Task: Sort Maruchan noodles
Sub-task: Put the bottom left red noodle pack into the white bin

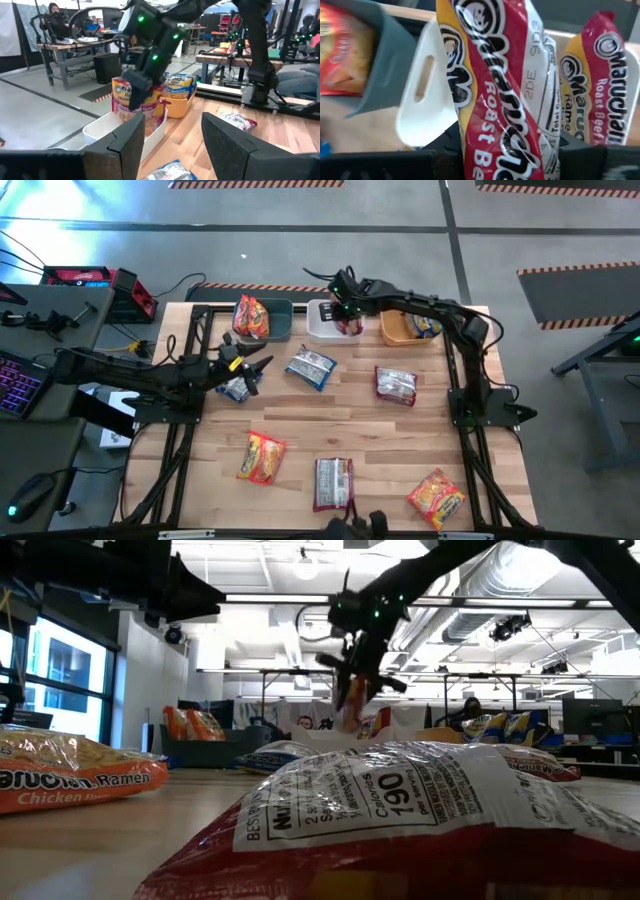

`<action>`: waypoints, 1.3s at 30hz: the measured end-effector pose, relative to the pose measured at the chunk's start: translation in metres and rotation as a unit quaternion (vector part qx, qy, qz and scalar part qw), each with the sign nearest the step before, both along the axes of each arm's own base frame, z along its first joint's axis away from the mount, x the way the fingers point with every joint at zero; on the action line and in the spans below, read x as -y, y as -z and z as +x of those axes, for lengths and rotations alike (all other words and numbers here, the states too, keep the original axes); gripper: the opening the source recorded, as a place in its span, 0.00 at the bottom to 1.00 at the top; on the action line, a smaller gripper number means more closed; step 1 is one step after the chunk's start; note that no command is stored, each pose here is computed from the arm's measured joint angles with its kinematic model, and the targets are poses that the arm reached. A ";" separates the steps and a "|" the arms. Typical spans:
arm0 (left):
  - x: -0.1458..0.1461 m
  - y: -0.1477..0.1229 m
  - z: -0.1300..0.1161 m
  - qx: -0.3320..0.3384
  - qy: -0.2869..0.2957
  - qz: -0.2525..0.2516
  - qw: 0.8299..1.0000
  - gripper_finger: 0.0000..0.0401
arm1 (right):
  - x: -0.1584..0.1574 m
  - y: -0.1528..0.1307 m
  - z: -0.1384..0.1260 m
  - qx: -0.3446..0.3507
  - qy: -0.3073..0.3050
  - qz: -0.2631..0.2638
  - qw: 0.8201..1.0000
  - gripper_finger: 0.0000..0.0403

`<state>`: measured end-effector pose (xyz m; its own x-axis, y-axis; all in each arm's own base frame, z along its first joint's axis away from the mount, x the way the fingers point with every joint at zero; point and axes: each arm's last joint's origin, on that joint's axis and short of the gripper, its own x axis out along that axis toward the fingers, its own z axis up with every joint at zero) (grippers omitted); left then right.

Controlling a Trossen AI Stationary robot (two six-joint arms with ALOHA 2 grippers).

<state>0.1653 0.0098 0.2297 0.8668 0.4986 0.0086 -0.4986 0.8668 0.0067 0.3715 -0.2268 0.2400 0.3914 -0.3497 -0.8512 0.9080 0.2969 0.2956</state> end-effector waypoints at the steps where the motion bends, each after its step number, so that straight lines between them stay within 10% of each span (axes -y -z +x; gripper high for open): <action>1: 0.000 0.000 0.000 0.000 0.001 0.000 1.000 0.46 | 0.003 0.004 0.000 -0.003 0.004 0.004 1.000 0.30; 24: 0.001 0.000 0.001 0.000 0.027 -0.003 1.000 0.46 | 0.022 0.049 0.001 -0.042 0.032 0.035 0.998 0.30; 39: 0.002 0.001 0.001 -0.001 0.028 -0.004 1.000 0.46 | 0.022 0.050 0.001 -0.049 0.032 0.034 0.998 0.54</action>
